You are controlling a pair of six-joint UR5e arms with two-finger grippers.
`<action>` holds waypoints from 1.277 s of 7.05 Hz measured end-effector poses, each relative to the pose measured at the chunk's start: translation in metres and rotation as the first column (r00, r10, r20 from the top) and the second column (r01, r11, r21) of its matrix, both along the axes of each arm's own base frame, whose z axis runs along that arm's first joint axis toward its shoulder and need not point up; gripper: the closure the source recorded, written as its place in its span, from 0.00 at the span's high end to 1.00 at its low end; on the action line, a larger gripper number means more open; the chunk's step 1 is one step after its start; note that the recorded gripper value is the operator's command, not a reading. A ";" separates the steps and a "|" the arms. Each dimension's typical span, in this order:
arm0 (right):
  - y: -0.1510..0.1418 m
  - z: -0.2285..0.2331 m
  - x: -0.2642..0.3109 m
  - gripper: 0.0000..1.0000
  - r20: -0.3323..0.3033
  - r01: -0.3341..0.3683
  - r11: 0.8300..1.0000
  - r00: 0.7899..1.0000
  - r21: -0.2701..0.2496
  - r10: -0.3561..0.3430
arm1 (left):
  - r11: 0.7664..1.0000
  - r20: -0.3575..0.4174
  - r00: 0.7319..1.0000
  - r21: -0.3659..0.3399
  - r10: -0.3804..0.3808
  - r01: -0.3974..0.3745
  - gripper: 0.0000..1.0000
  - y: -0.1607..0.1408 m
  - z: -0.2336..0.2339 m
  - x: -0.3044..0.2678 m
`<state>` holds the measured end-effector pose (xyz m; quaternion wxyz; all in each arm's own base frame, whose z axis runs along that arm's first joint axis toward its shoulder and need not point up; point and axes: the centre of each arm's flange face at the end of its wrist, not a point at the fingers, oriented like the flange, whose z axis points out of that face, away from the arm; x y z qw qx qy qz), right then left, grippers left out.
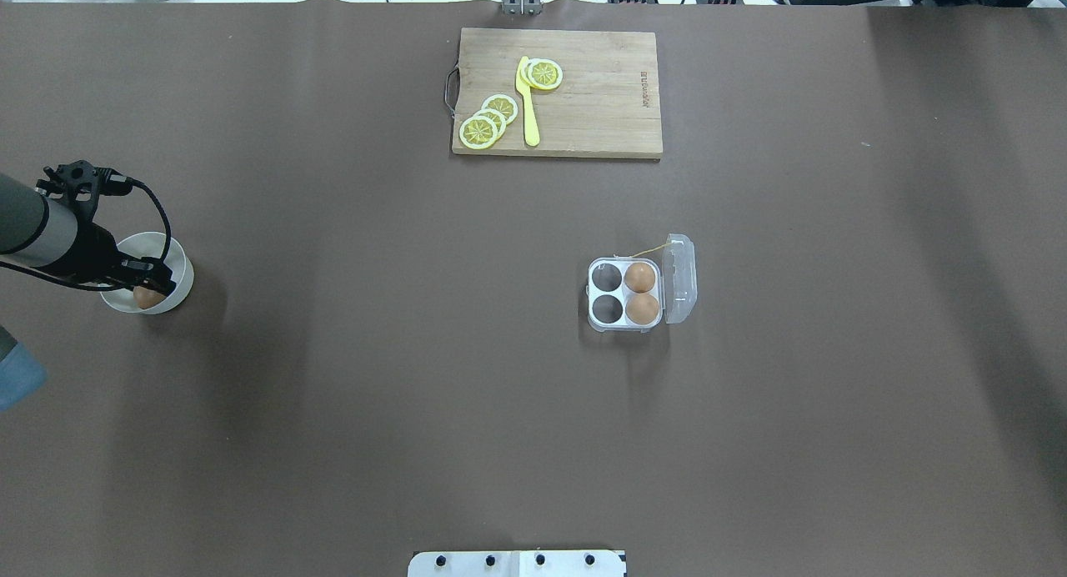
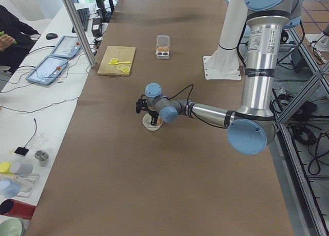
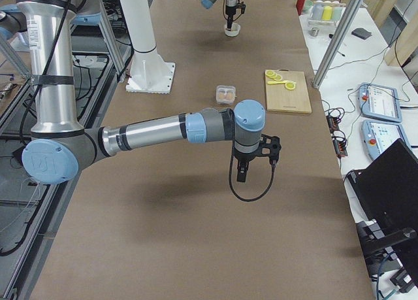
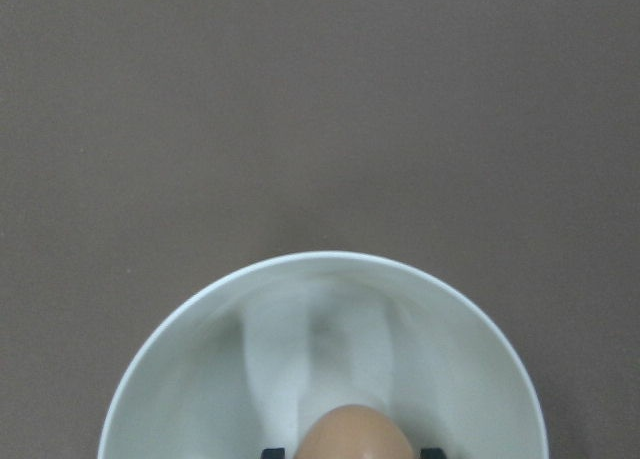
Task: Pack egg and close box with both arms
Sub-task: 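Close the left gripper on the brown egg inside the bowl, then lift the egg with the left gripper and carry it to the egg box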
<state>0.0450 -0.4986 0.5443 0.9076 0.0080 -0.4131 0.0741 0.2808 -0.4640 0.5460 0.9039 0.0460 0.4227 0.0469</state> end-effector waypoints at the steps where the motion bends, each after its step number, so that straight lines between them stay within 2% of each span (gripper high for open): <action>1: 0.000 -0.001 0.000 1.00 0.003 0.000 1.000 1.000 0.001 0.000 | 1.000 -0.004 1.000 0.004 -0.004 0.004 0.00 0.012 -0.003 -0.013; 3: 0.000 -0.002 0.000 1.00 0.007 0.000 1.000 1.000 0.002 0.000 | 0.999 -0.016 0.999 0.012 -0.036 0.036 0.00 0.033 -0.013 -0.053; 5: -0.001 -0.003 0.000 1.00 0.010 0.001 1.000 1.000 0.004 -0.001 | 0.996 -0.057 0.995 0.041 -0.079 0.081 0.00 0.029 -0.045 -0.068; 6: -0.002 -0.003 -0.001 1.00 0.010 0.001 1.000 1.000 0.005 -0.001 | 0.992 -0.102 0.988 0.036 -0.120 0.124 0.00 0.019 -0.075 -0.063; 8: -0.003 -0.004 -0.001 1.00 0.010 0.002 1.000 1.000 0.008 -0.002 | 0.971 -0.245 0.941 -0.026 -0.235 0.236 0.00 -0.021 -0.173 -0.032; 9: -0.004 -0.004 -0.001 1.00 0.009 0.003 1.000 1.000 0.010 -0.003 | 0.962 -0.306 0.914 -0.027 -0.266 0.271 0.00 -0.033 -0.218 -0.017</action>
